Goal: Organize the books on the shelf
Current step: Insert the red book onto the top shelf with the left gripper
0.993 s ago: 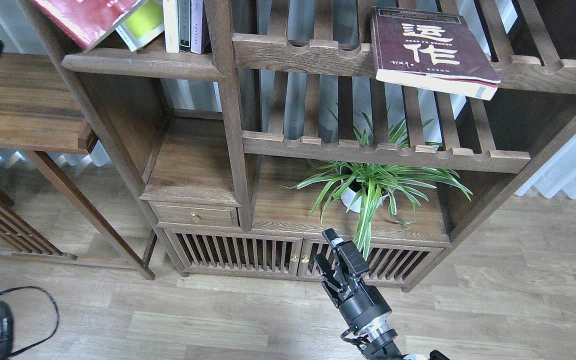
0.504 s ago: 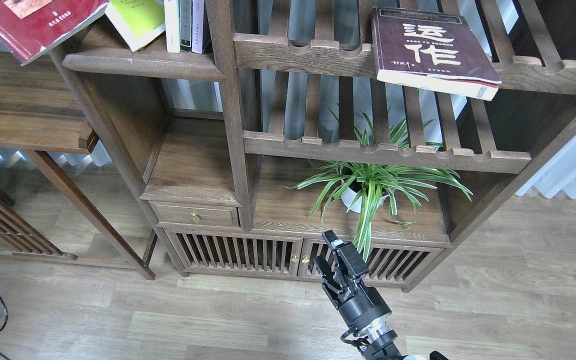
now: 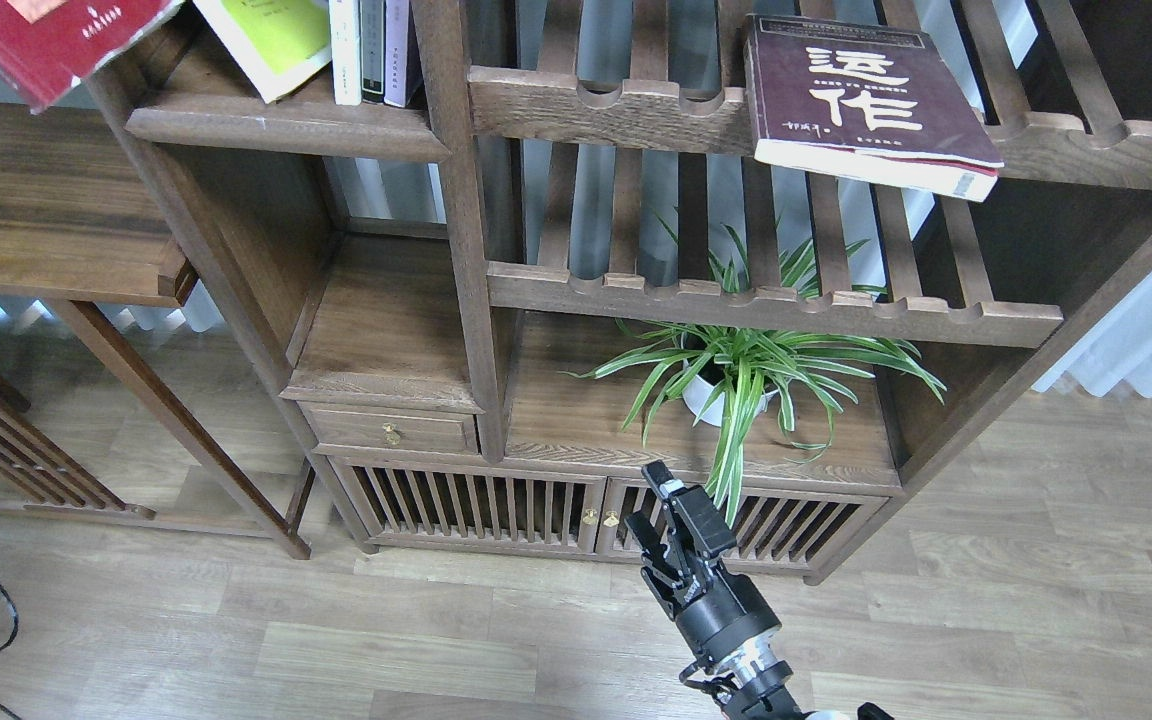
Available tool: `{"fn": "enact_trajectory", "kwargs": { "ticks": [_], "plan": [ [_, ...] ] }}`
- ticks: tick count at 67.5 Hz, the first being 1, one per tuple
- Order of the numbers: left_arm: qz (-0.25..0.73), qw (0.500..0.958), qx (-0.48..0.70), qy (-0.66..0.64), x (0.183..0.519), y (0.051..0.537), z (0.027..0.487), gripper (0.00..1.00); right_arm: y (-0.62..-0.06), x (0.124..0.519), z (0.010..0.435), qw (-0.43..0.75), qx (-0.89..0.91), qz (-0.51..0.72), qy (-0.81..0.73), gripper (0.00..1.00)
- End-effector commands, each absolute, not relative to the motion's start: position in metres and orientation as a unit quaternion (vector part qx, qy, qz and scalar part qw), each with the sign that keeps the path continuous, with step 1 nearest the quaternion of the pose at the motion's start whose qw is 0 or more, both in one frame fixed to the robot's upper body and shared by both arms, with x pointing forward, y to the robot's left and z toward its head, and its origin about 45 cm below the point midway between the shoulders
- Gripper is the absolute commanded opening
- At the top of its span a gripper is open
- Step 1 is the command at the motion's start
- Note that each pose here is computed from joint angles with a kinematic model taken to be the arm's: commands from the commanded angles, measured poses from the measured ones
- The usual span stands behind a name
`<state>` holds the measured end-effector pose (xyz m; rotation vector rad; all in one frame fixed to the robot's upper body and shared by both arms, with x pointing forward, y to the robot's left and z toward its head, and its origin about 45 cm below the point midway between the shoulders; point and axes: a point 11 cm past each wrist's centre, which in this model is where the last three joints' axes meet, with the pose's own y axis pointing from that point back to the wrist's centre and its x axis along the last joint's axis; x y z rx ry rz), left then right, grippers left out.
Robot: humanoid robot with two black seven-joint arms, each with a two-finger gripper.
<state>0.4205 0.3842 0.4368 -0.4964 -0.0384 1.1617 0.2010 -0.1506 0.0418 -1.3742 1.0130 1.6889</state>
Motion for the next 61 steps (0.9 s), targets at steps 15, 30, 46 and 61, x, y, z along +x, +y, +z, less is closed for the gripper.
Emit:
{"fn": "enact_trajectory", "kwargs": {
  "ticks": [15,30,46,61],
  "plan": [
    [0.557,0.793,-0.221,-0.107,0.431,0.373,0.432,0.02,-0.146,0.198,0.042,0.358,-0.535,0.66,0.388,0.98],
    [0.545,0.803,-0.213,-0.116,0.433,0.36,0.427,0.03,-0.145,0.197,0.042,0.356,-0.536,0.66,0.387,0.98],
    [0.547,0.797,-0.224,-0.126,0.439,0.36,0.426,0.03,-0.145,0.197,0.042,0.356,-0.536,0.661,0.387,0.98],
    [0.56,0.784,-0.225,-0.145,0.446,0.371,0.416,0.03,-0.141,0.194,0.041,0.351,-0.537,0.664,0.383,0.98]
  ]
}}
